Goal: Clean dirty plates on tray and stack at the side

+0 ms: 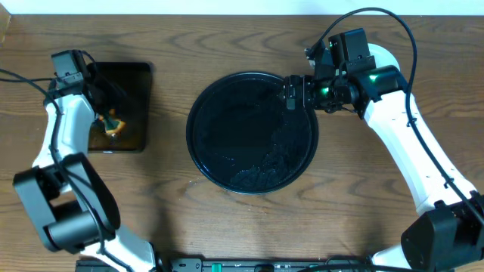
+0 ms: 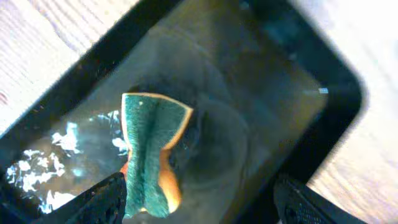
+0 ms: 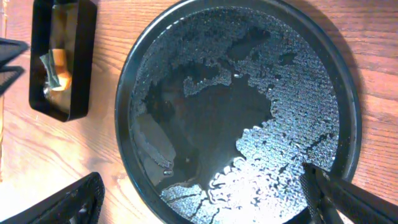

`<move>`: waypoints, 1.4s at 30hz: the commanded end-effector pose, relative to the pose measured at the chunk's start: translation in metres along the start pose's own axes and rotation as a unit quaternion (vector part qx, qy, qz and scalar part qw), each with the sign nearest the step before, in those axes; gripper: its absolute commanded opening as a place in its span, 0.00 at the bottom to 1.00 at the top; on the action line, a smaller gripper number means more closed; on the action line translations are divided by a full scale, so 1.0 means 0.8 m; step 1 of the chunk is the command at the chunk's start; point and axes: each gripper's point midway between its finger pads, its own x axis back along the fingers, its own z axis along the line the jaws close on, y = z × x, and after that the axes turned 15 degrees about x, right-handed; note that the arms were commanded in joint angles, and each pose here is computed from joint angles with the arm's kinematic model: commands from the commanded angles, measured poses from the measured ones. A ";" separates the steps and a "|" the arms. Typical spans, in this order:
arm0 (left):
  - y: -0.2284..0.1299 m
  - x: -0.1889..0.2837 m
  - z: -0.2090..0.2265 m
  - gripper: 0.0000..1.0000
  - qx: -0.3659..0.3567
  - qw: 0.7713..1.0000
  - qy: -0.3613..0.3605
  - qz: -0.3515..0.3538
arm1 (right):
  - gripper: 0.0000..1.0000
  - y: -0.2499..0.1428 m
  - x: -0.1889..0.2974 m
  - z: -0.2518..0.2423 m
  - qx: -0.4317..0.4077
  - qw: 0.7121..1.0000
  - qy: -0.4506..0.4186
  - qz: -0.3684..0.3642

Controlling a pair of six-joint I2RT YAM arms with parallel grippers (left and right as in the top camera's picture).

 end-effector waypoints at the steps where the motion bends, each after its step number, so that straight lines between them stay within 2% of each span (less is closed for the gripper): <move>1: 0.015 0.067 -0.037 0.77 -0.006 0.997 -0.075 -0.024 | 0.99 -0.004 -0.001 0.009 0.009 1.000 0.009 0.007; 6: -0.004 0.155 -0.054 0.77 -0.014 0.990 -0.137 -0.014 | 0.99 -0.013 0.006 0.011 0.005 1.000 0.008 0.018; 11: -0.050 0.206 -0.018 0.78 -0.007 0.994 -0.102 0.028 | 0.99 -0.019 0.052 0.030 0.047 0.999 0.005 -0.001; 18: -0.068 0.207 -0.003 0.78 -0.003 0.995 -0.079 0.055 | 0.99 -0.096 0.157 0.002 0.054 0.987 -0.148 0.036; 22: -0.068 0.207 -0.003 0.78 -0.003 0.995 -0.079 0.055 | 0.99 -0.129 0.175 0.004 0.045 0.984 -0.155 0.068; 42: -0.068 0.207 -0.003 0.79 -0.003 0.995 -0.080 0.055 | 0.99 -0.137 0.175 0.003 0.042 0.983 -0.157 0.082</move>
